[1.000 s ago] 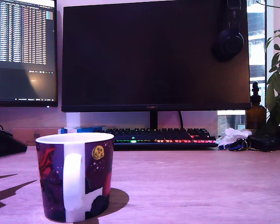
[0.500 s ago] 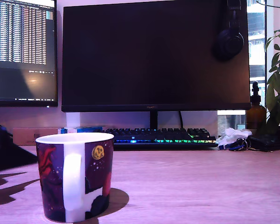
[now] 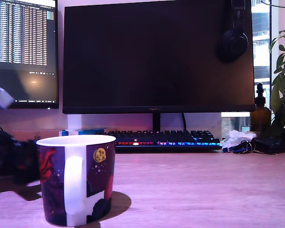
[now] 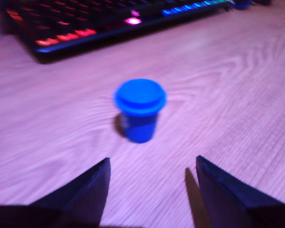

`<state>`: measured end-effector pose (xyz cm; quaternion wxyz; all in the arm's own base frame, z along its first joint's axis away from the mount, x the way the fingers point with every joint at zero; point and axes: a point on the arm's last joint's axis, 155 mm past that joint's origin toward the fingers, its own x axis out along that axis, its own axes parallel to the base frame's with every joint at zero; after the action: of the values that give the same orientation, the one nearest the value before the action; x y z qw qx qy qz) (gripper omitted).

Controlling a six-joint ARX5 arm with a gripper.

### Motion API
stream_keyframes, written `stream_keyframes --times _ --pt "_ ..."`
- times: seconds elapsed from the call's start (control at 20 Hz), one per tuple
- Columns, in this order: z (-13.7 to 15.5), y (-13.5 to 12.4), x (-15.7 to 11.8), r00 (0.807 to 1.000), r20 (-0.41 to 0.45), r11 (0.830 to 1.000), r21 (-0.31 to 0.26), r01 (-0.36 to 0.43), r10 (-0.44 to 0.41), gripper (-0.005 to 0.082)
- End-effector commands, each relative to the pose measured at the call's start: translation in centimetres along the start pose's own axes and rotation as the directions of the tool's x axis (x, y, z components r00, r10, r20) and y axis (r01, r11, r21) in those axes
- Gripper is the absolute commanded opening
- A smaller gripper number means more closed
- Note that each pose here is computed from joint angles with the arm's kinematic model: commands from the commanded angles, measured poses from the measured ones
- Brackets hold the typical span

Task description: Pick up the coffee capsules on the table and drop them inside the coffee cup

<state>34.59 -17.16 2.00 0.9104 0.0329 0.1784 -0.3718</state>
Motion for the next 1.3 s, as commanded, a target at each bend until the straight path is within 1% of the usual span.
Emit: stream_keyframes --times 0.0,0.15,0.25,0.6,0.7,1.05,1.25 --pt "0.1 0.0 0.3 1.0 0.003 1.0 0.017 0.006 -0.006 0.0515" --pt "0.4 0.2 0.5 1.0 0.009 1.0 0.021 0.005 -0.005 0.0515" --pt "0.4 0.2 0.6 1.0 0.004 0.999 0.045 0.006 -0.006 0.0515" --pt "0.2 0.4 0.7 1.0 -0.008 0.999 0.039 0.0 0.0 0.0515" --pt "0.3 0.8 0.8 1.0 -0.009 0.999 0.046 -0.017 0.018 0.0515" --pt "1.0 1.9 2.5 1.0 -0.009 0.999 0.044 -0.014 0.014 0.0515" --pt "1.5 2.1 2.9 1.0 -0.001 0.999 0.05 -0.014 0.014 0.0515"
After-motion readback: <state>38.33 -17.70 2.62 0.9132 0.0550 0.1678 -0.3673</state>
